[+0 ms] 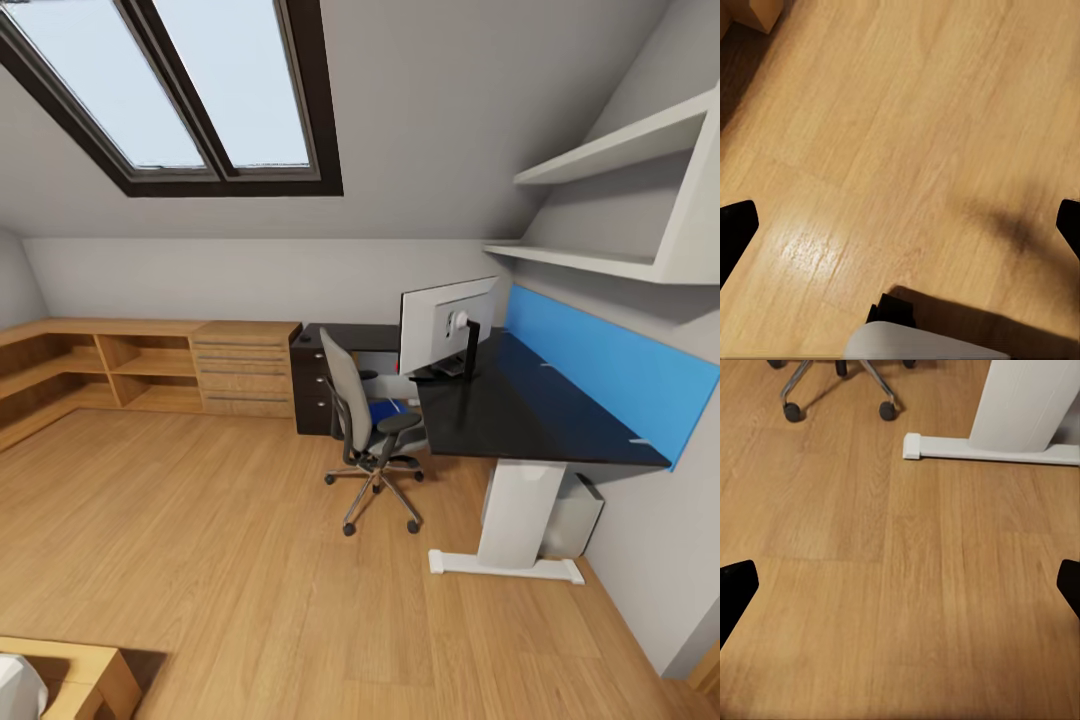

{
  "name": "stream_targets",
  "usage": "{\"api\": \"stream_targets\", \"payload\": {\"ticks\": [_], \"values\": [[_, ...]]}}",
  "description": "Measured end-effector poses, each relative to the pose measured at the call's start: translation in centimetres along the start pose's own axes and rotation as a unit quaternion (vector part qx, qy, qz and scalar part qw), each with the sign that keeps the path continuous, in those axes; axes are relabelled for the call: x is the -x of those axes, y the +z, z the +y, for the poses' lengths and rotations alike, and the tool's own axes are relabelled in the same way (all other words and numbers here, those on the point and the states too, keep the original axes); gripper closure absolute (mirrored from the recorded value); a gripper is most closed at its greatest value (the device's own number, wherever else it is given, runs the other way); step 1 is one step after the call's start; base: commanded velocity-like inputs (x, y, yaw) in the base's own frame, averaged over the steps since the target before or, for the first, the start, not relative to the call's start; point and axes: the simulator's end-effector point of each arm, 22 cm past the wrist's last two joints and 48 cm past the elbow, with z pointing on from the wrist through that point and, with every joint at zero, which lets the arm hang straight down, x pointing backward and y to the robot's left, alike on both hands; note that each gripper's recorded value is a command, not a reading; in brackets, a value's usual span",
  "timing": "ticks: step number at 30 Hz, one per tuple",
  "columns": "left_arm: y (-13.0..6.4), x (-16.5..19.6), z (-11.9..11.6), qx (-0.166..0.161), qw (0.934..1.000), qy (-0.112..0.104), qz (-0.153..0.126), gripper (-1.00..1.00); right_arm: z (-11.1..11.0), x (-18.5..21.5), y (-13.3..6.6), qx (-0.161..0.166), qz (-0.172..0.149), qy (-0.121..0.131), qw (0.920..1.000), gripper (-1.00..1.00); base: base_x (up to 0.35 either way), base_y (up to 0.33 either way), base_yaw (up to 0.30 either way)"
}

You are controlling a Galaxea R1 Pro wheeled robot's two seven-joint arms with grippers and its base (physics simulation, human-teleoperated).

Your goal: In the bedroom, organize the workspace by keeping the computer under the desk, ensuring the monitor is on the desk, placing the keyboard on the desk next to the monitor, placing the mouse on the desk next to the keyboard, moving the folder from the swivel chair onto the desk next to the mouse, stacking the notebook on top of the folder with the pen on top of the notebook, and positioning the swivel chair next to the desk.

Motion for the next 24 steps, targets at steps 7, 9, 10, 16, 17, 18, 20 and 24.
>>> {"api": "stream_targets", "payload": {"ticks": [7, 9, 10, 16, 17, 18, 20, 24], "values": [[0.9, -1.3, 0.0, -0.001, 0.9999, 0.000, 0.014, -1.00, 0.3, -2.8, -0.1, 0.002, 0.021, 0.000, 0.9998, -1.00, 0.000, 0.000, 0.000], [1.2, -1.5, 0.0, -0.001, 0.9999, 0.000, 0.014, -1.00, 0.3, -3.2, 0.0, 0.002, 0.023, 0.000, 0.9997, -1.00, 0.000, 0.000, 0.000], [1.3, -1.6, 0.0, 0.000, 0.9999, 0.000, 0.014, -1.00, 0.3, -3.4, 0.0, 0.002, 0.023, 0.000, 0.9997, -1.00, 0.000, 0.000, 0.000], [2.1, -2.1, 0.0, 0.000, 0.9999, 0.000, 0.014, -1.00, 0.3, -4.4, 0.5, 0.002, 0.024, 0.000, 0.9997, -1.00, 0.000, 0.000, 0.000], [2.2, -2.3, 0.0, 0.000, 0.9999, 0.000, 0.014, -1.00, 0.3, -4.6, 0.5, 0.002, 0.025, 0.000, 0.9997, -1.00, 0.000, 0.000, 0.000], [2.4, -2.4, -0.1, -0.001, 0.9999, -0.001, 0.015, -1.00, 0.3, -4.8, 0.6, 0.002, 0.026, 0.000, 0.9997, -1.00, 0.000, 0.000, 0.000], [2.6, -2.7, -0.4, -0.003, 0.9999, -0.001, 0.015, -1.00, 0.3, -5.4, 0.7, 0.001, 0.029, 0.000, 0.9996, -1.00, 0.000, 0.000, 0.000], [3.1, -3.3, -0.5, -0.003, 0.9999, -0.003, 0.017, -1.00, 0.4, -6.9, 0.6, 0.002, 0.041, 0.001, 0.9992, -1.00, 0.000, 0.000, 0.000]]}}
